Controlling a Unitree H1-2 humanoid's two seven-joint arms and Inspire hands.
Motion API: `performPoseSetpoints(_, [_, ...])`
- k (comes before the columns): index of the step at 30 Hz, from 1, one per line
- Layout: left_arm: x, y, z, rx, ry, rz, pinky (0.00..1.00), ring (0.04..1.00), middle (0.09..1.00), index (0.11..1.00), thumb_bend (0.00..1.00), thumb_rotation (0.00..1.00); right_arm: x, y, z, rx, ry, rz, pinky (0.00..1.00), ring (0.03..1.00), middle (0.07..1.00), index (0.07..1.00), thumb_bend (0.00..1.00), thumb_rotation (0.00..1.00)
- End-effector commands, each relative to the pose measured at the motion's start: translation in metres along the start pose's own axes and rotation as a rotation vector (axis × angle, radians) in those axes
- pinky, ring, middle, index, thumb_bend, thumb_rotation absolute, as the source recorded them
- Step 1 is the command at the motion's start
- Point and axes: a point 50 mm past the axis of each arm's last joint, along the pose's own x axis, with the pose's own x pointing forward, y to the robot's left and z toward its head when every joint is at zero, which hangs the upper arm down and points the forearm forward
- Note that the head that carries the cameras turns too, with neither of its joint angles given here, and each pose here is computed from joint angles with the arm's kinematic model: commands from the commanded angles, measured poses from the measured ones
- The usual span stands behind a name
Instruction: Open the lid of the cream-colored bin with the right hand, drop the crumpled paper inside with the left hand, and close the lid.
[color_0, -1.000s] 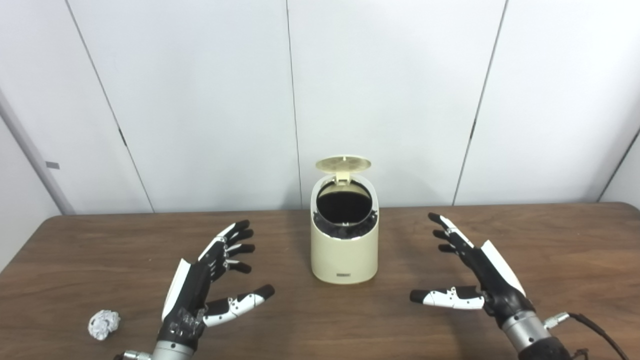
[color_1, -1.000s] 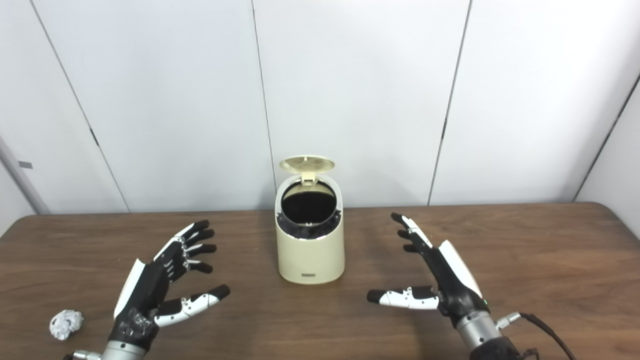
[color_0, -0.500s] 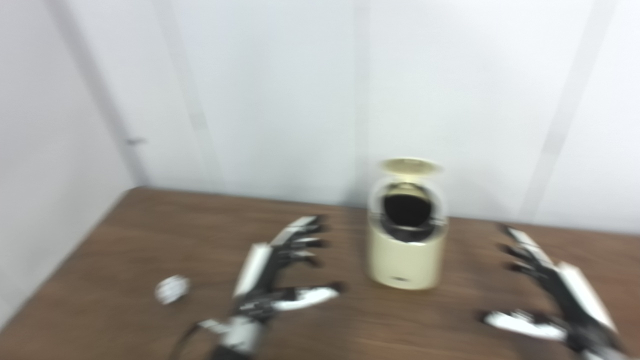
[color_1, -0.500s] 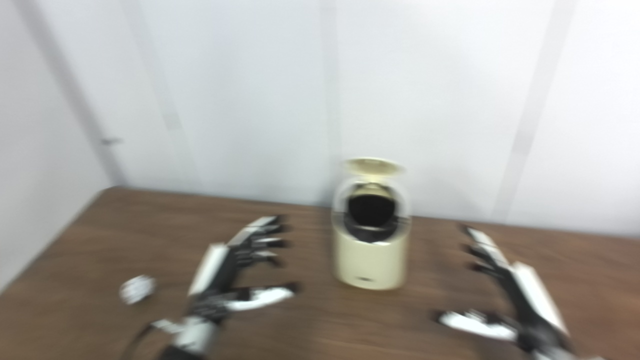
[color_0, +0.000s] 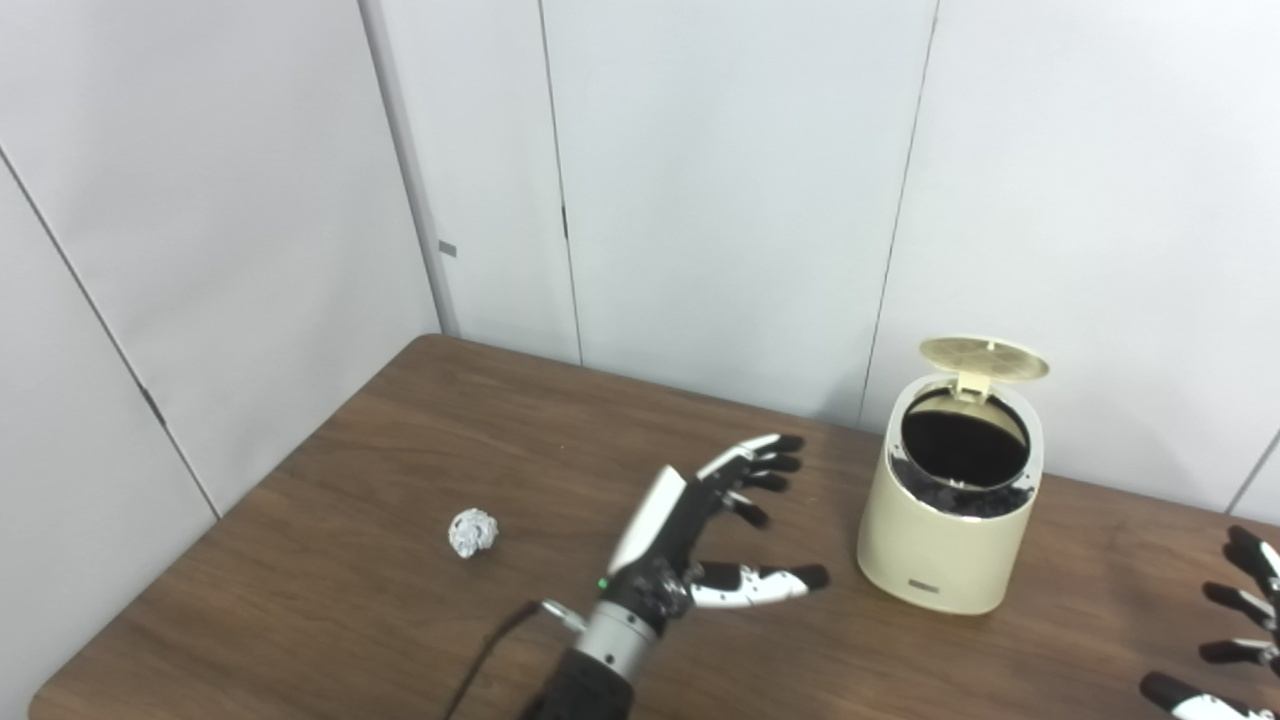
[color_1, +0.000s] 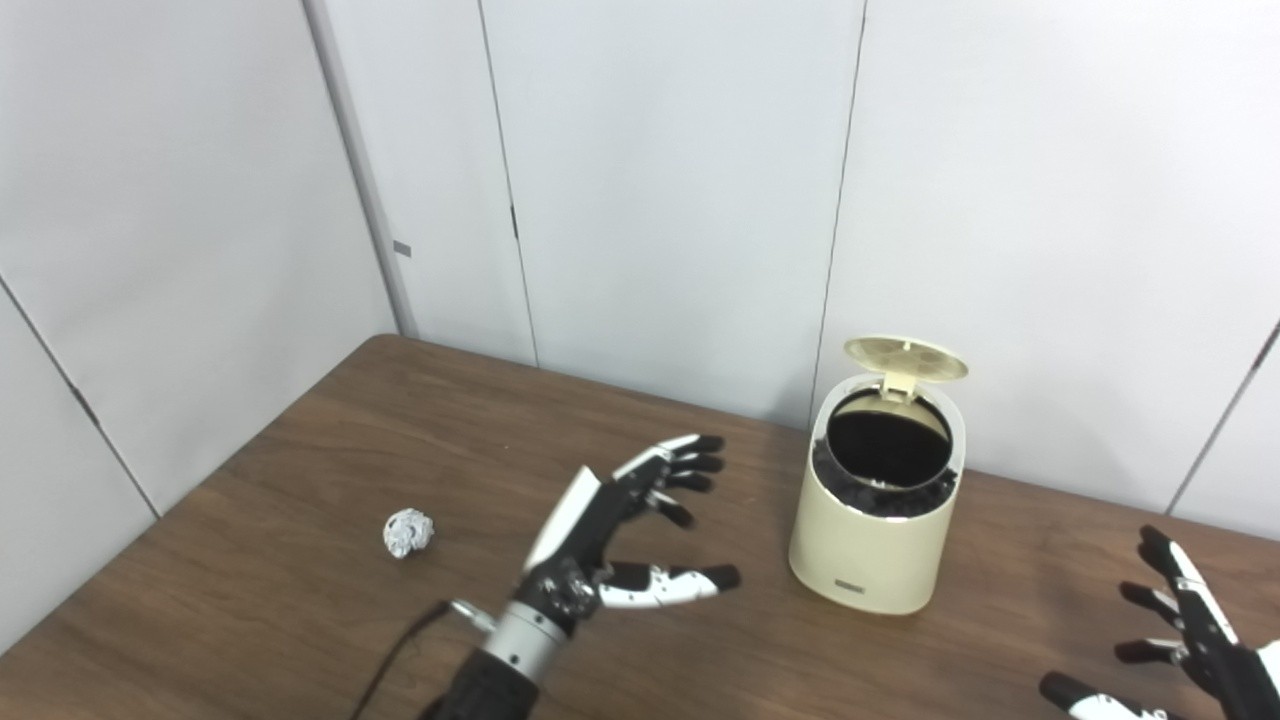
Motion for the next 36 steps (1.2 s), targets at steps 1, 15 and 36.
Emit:
performPoseSetpoints(1, [0.003, 0.025, 0.015, 0.148, -0.024, 0.035, 0.63, 0.736, 0.775, 0.792, 0.73, 0.13, 0.009, -0.012, 0.017, -0.001, -0.09, -0.03, 0.59, 0.848, 0.945, 0.947, 0.98, 0.56])
performPoseSetpoints(15, [-0.001, 0.124, 0.008, 0.57, 0.127, -0.052, 0.51, 0.643, 0.714, 0.742, 0.81, 0.04, 0.015, -0.01, 0.02, -0.02, -0.098, -0.018, 0.44, 0.802, 0.923, 0.923, 0.99, 0.58])
performPoseSetpoints(36, [-0.001, 0.185, -0.018, 1.109, 0.393, -0.149, 0.5, 0.715, 0.796, 0.776, 0.92, 0.17, 0.015, -0.008, 0.021, -0.024, -0.108, -0.021, 0.35, 0.839, 0.959, 0.951, 0.96, 0.58])
